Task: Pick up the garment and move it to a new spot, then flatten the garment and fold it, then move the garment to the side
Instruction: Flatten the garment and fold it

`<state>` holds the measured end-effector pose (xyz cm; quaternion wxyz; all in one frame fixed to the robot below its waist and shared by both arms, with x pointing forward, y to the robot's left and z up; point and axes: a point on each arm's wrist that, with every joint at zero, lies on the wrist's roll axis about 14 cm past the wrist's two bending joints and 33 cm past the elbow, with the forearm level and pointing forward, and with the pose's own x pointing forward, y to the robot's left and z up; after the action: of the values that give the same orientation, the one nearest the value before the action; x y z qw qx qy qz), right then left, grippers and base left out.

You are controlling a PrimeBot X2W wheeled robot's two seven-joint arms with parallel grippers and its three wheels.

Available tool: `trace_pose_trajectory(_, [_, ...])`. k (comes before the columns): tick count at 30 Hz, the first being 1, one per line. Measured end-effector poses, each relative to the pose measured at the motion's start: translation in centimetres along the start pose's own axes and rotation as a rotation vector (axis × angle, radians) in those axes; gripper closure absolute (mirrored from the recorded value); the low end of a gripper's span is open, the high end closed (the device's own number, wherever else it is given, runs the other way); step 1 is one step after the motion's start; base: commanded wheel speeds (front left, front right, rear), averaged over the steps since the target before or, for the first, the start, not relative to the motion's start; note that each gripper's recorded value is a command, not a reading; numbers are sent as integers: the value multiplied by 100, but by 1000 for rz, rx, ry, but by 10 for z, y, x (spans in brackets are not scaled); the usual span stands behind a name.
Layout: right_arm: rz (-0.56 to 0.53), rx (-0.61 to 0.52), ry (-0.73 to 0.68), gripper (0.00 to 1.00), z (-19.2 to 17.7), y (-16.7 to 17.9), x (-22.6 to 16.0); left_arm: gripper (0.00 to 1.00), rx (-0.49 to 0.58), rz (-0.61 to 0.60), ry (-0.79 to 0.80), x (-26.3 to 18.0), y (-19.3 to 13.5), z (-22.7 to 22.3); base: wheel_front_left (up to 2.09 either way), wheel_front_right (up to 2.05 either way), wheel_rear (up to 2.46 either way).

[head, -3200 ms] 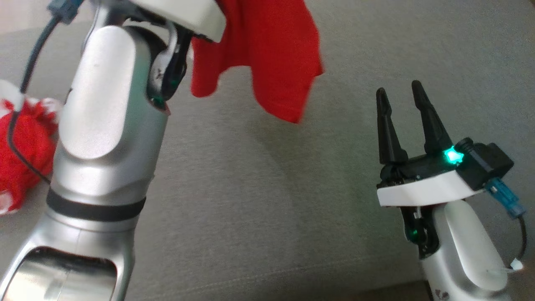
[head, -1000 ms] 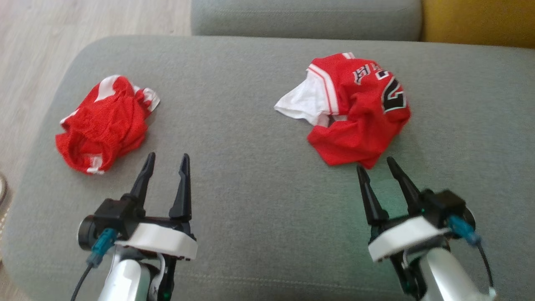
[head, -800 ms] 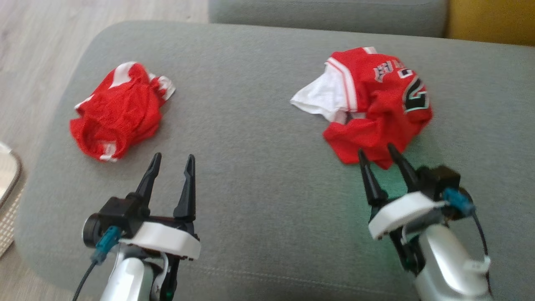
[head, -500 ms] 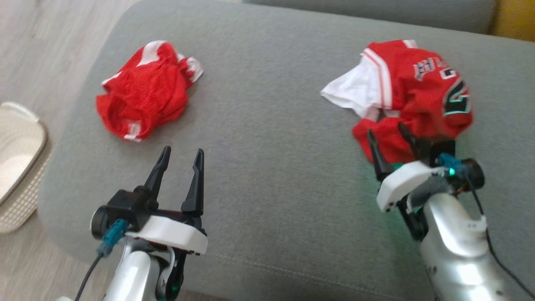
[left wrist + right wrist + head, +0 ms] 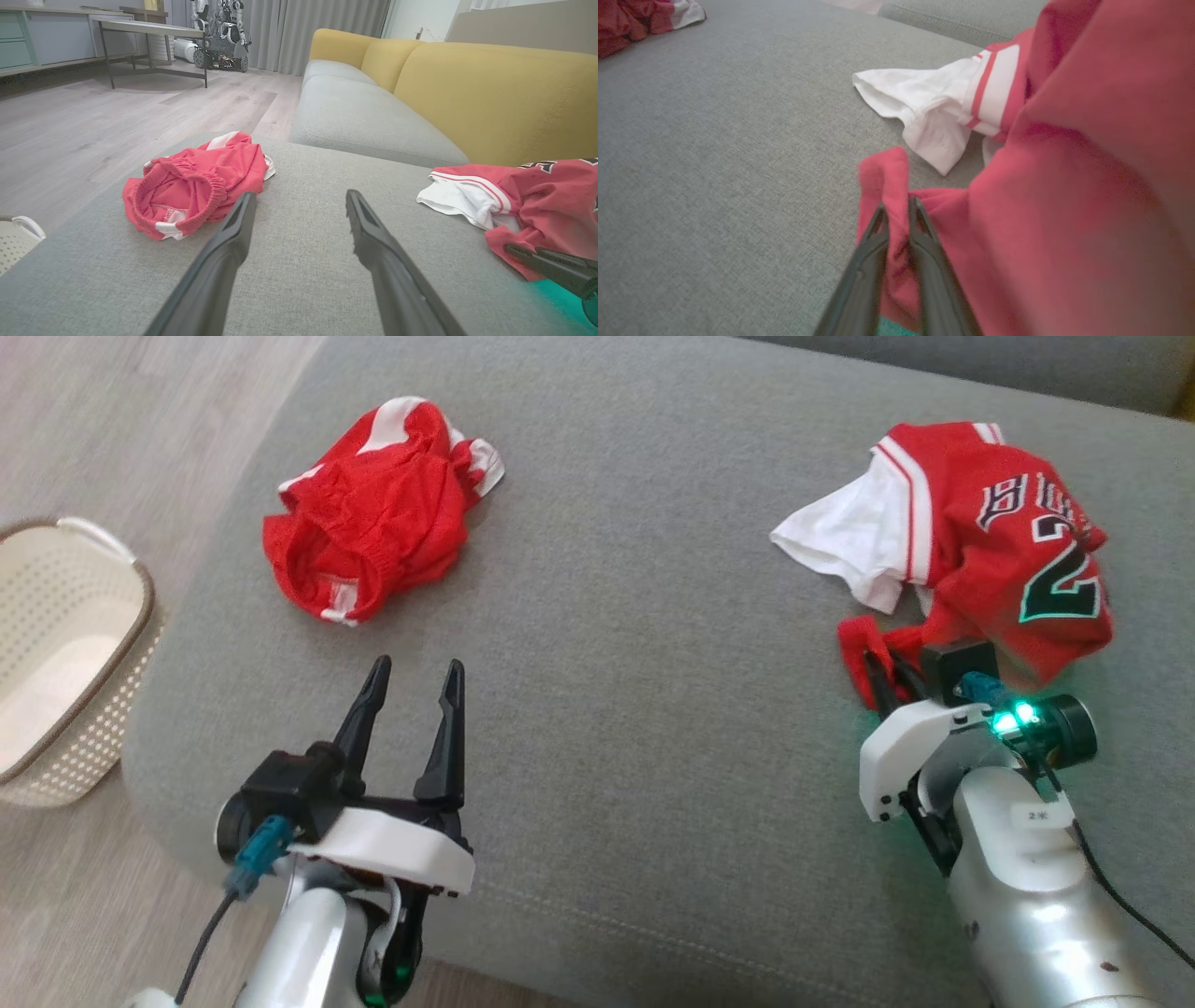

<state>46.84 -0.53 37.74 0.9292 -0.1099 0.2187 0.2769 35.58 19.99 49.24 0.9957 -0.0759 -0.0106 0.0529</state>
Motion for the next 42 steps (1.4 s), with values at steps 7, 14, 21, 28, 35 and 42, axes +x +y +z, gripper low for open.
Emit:
trace_pose_trajectory(7, [-34,-32,-101,100,22,-10,-19,0,-19,-45,-30,3,-14,9,0,0,0])
trace_pose_trajectory(14, [-95,-159,-99,100,23,-34,-54,0,-43,-105,-47,1,-37,13,0,0,0])
trace_pose_trajectory(21, [-178,-374,-7,100,23,-97,-98,0,-73,-160,-69,3,-59,20,0,0,0])
trace_pose_trajectory(28, [-348,-603,131,100,43,-197,-171,0,-90,-212,-58,5,-78,18,0,0,0])
trace_pose_trajectory(35, [-287,-519,120,100,36,-172,-166,0,-89,-215,-46,6,-81,14,0,0,0])
trace_pose_trajectory(42, [-168,-298,186,0,-36,-107,-159,0,-86,-240,-39,11,-89,11,0,0,0])
